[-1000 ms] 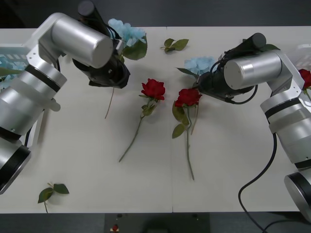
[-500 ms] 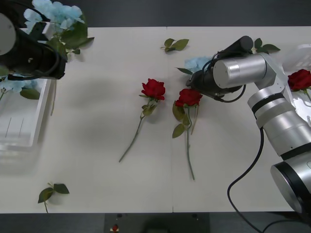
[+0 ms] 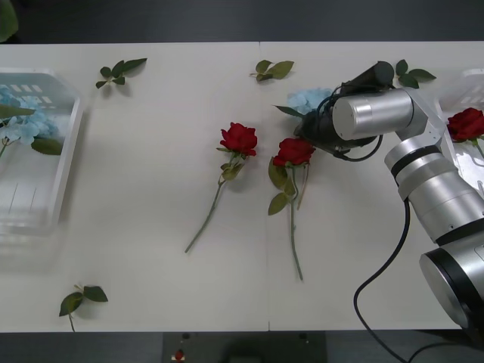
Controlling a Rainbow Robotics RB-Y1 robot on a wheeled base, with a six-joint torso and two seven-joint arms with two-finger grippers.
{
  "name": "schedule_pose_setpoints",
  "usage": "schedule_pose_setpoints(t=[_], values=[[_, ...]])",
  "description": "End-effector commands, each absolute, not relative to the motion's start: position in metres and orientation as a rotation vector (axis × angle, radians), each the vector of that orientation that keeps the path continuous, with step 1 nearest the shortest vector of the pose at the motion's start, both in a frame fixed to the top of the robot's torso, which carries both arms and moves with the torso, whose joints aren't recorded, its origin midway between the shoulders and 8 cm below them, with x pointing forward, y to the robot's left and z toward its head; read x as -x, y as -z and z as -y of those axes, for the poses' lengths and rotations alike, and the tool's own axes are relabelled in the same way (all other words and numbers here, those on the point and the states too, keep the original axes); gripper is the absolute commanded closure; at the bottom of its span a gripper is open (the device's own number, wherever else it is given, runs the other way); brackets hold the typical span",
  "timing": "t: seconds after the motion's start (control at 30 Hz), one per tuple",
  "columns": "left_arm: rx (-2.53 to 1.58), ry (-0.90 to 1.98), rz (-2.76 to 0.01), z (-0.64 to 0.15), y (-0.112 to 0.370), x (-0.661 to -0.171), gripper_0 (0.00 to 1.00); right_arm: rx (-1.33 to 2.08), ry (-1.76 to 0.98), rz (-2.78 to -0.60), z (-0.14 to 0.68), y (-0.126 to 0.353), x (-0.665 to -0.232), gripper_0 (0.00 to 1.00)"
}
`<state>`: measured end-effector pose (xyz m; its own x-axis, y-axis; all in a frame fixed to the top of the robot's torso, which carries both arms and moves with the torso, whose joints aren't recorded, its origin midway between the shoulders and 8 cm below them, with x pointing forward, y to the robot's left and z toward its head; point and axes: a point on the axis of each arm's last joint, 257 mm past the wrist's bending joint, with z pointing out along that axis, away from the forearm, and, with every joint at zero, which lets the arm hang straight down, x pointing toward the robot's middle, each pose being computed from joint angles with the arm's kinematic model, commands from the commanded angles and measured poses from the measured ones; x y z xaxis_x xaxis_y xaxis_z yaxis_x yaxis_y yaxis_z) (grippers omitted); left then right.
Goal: Put the red flowers into the right box and the blue flowers into the left box
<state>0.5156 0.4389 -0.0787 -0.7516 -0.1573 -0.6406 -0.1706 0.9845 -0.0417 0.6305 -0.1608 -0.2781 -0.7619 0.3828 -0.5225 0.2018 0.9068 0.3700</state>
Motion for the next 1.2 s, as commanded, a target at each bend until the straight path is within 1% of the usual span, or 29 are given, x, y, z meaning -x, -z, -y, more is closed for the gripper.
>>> schedule_pose_setpoints(t=[0.03,0.07,0.17,0.33,0.4,0.5,0.6,0.63,0.83,0.87,0.93,1.1,1.13,1.17,1.2], values=[[0.264,-0.15,-2.399,-0.486,0.067,-0.507,1.0,-0.35,-0.403,-2.415,0.142,0.257,-0.642,0.16],[0.283,-0.203,-2.382,-0.502,0.068,-0.506,1.0,-0.347,-0.406,-2.41,0.141,0.256,-0.643,0.2],[0.299,-0.299,-2.338,-0.526,0.069,-0.507,1.0,-0.348,-0.413,-2.405,0.139,0.259,-0.644,0.26],[0.325,-0.357,-2.338,-0.55,0.097,-0.517,1.0,-0.344,-0.414,-2.393,0.138,0.263,-0.647,0.28],[0.33,-0.365,-2.359,-0.556,0.113,-0.518,1.0,-0.34,-0.416,-2.394,0.137,0.263,-0.647,0.31],[0.317,-0.38,-2.401,-0.558,0.136,-0.517,1.0,-0.339,-0.415,-2.395,0.137,0.264,-0.646,0.45],[0.276,-0.398,-2.449,-0.552,0.154,-0.514,1.0,-0.336,-0.415,-2.394,0.137,0.263,-0.647,0.64],[0.264,-0.401,-2.463,-0.549,0.16,-0.513,1.0,-0.335,-0.414,-2.394,0.137,0.263,-0.647,0.68],[0.286,-0.357,-2.531,-0.546,0.191,-0.506,1.0,-0.332,-0.411,-2.394,0.138,0.263,-0.647,0.9],[0.286,-0.36,-2.531,-0.546,0.191,-0.506,1.0,-0.333,-0.41,-2.395,0.138,0.264,-0.647,0.91],[0.283,-0.369,-2.532,-0.548,0.191,-0.505,1.0,-0.336,-0.416,-2.393,0.139,0.263,-0.647,1.0],[0.275,-0.4,-2.519,-0.553,0.188,-0.507,0.99,-0.331,-0.414,-2.389,0.141,0.261,-0.649,1.0],[0.273,-0.404,-2.51,-0.554,0.187,-0.508,0.83,-0.329,-0.414,-2.387,0.142,0.26,-0.649,1.0],[0.27,-0.407,-2.509,-0.555,0.187,-0.508,0.74,-0.329,-0.413,-2.388,0.143,0.26,-0.649,1.0],[0.267,-0.415,-2.505,-0.556,0.186,-0.509,0.56,-0.334,-0.417,-2.386,0.144,0.259,-0.65,1.0]])
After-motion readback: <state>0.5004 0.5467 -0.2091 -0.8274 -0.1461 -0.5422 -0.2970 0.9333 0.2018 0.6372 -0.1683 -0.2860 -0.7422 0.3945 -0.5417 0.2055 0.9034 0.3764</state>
